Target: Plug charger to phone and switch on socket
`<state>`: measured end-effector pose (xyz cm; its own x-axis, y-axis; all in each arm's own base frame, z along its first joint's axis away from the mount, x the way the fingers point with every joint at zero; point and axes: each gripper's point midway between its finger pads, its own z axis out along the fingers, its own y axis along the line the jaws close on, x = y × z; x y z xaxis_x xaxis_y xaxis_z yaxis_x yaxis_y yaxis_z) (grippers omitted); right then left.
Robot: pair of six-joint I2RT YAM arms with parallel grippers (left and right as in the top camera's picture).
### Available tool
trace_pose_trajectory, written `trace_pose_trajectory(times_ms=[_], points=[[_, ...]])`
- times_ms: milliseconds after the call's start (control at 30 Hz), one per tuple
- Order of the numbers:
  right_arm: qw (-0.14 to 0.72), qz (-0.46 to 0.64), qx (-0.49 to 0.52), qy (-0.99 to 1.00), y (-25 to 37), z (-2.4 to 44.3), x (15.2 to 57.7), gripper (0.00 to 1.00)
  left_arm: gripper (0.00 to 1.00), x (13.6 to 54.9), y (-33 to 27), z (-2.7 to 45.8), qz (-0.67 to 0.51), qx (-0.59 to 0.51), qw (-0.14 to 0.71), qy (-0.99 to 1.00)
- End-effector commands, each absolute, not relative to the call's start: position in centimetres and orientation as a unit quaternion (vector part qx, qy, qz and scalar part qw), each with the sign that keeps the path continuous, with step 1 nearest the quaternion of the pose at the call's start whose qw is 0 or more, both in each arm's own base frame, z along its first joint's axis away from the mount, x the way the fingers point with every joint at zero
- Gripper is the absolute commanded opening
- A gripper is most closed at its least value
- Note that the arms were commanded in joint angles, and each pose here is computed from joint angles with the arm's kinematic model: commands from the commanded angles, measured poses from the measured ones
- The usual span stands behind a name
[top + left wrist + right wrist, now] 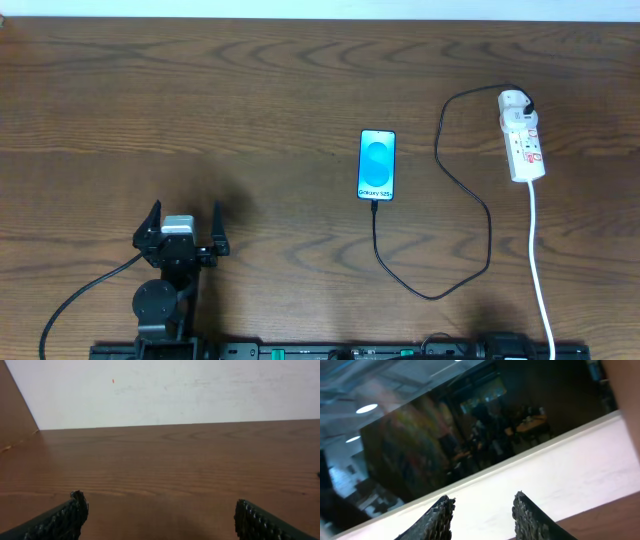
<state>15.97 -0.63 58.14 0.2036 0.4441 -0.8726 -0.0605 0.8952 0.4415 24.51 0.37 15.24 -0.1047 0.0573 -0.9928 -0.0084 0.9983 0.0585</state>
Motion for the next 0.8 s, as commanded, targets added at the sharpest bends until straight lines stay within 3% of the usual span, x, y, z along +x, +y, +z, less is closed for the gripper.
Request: trace_pose_trajectory(times_ms=[0, 200, 500, 667, 700, 733, 767], points=[[0.755, 0.207, 0.1, 0.614, 1.8, 58.5, 15.1, 0.39, 0.95, 24.4, 0.2, 13.7, 0.026, 0.029, 0.651, 0.758], [0.754, 0.238, 0.058, 0.609, 3.5, 58.8, 13.8, 0.4, 0.95, 24.4, 0.2, 13.7, 0.026, 0.029, 0.651, 0.758], [0.794, 0.242, 0.039, 0.556, 3.6, 60.3, 7.7, 0.43, 0.95, 24.4, 0.2, 13.7, 0.026, 0.029, 0.651, 0.758], [0.824, 0.243, 0.026, 0.511, 3.6, 61.4, 3.7, 0.75, 0.95, 24.4, 0.2, 13.7, 0.026, 0.029, 0.651, 0.758], [0.824, 0.243, 0.026, 0.511, 3.6, 61.3, 3.5, 0.9, 0.95, 24.4, 0.2, 13.7, 0.026, 0.029, 0.651, 0.758], [0.822, 0.242, 0.028, 0.515, 3.6, 61.0, 3.4, 0.99, 0.95, 24.4, 0.2, 13.7, 0.026, 0.029, 0.651, 0.758], [0.817, 0.241, 0.033, 0.523, 3.5, 60.5, 3.7, 0.99, 0.95, 24.4, 0.2, 13.7, 0.026, 0.029, 0.651, 0.758]])
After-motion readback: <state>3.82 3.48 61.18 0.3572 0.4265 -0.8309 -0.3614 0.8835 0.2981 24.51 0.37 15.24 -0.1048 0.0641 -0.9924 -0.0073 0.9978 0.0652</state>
